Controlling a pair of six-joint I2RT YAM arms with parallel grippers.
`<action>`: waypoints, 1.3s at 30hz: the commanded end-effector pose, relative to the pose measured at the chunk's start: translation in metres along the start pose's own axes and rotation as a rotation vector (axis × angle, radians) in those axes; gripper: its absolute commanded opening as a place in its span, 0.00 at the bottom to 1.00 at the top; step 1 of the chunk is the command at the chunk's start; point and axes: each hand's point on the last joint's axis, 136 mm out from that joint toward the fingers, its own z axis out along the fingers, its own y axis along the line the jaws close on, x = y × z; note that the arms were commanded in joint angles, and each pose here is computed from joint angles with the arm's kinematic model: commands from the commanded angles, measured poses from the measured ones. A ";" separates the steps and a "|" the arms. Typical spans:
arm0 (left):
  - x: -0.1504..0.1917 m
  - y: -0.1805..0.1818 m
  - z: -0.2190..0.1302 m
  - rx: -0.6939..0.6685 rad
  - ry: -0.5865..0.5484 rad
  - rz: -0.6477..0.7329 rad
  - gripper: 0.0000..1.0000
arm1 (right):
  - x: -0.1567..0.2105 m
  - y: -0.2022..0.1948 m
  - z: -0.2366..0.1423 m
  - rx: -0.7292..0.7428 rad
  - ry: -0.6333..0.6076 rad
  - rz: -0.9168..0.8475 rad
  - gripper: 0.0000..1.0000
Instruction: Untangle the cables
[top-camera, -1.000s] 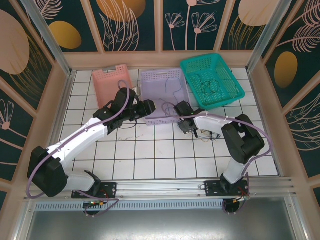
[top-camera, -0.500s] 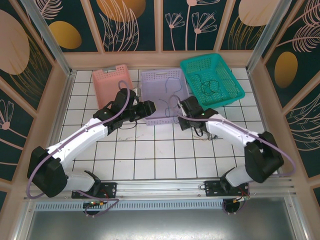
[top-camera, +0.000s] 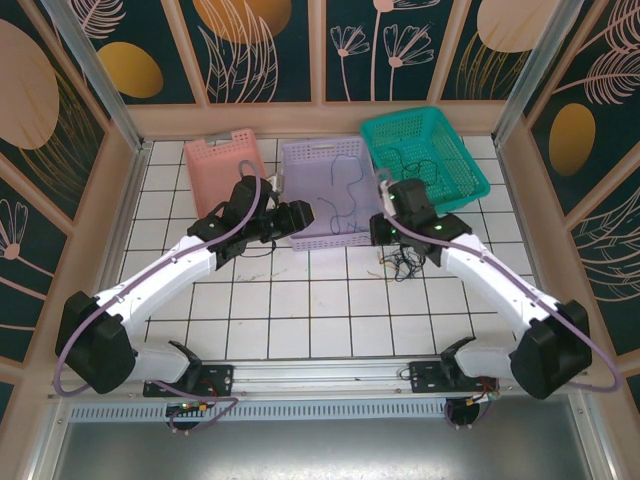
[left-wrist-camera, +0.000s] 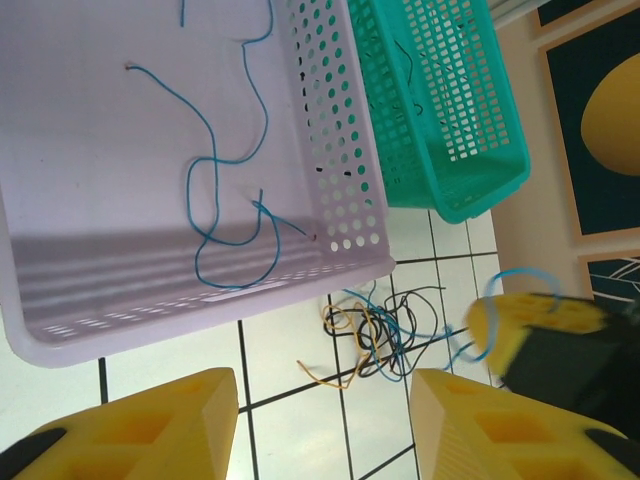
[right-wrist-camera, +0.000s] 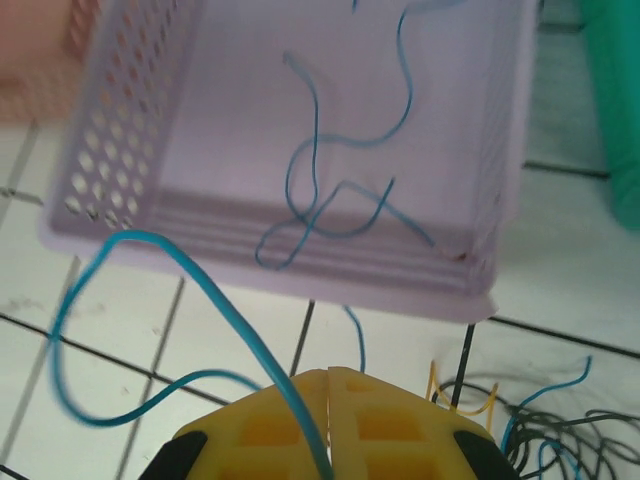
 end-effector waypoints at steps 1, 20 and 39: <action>-0.003 -0.010 0.002 0.046 0.002 -0.003 0.48 | -0.054 0.007 -0.049 -0.085 -0.190 0.114 0.00; 0.019 -0.025 0.026 0.135 0.118 0.043 0.49 | -0.171 0.049 -0.189 -0.363 -0.582 0.311 0.00; -0.067 -0.109 -0.059 0.265 -0.245 0.075 0.58 | -0.200 0.077 -0.213 -0.495 -0.608 0.255 0.00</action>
